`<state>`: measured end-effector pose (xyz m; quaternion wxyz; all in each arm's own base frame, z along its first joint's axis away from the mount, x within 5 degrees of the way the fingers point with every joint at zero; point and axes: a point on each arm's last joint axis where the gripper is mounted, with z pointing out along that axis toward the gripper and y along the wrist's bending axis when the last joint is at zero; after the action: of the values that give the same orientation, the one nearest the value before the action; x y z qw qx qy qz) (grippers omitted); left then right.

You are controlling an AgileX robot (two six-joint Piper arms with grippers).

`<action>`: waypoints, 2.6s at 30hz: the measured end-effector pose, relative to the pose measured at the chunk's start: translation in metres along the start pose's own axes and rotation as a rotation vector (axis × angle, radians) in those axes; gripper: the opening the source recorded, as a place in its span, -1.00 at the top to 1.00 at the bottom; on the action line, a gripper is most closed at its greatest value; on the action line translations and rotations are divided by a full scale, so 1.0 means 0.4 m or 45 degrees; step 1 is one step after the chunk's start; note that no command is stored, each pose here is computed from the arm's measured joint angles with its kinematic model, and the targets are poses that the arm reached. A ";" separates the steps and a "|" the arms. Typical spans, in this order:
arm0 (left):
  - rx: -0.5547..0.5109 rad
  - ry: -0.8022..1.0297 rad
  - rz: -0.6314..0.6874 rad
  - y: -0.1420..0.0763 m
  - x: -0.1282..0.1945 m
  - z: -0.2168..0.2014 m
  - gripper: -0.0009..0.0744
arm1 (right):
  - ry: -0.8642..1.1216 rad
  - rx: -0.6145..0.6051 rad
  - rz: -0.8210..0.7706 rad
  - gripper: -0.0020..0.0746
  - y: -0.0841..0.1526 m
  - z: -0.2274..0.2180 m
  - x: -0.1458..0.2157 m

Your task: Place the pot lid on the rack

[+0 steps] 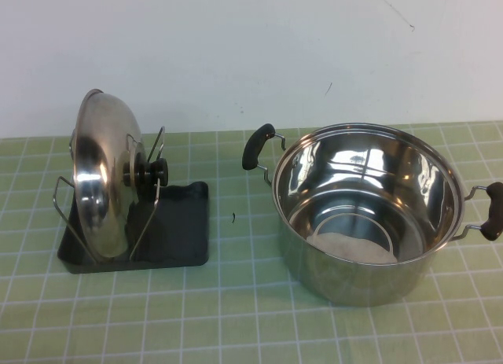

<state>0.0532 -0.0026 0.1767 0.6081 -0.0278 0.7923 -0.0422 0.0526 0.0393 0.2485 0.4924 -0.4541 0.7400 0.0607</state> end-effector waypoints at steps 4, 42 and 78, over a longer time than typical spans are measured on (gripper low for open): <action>-0.001 0.000 0.004 0.000 0.000 0.000 0.98 | 0.000 0.000 0.000 0.95 0.000 0.000 0.000; -0.002 0.003 0.025 0.000 0.000 0.000 0.98 | -0.101 0.178 0.152 0.95 0.010 0.022 0.060; -0.002 0.003 0.032 0.000 0.000 0.000 0.98 | 0.106 0.946 0.503 0.95 0.005 0.036 0.226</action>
<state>0.0532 -0.0024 0.1765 0.6077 -0.0181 0.7932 -0.0340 0.0516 -0.0072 0.1697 0.5713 -0.0970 0.8037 -0.1355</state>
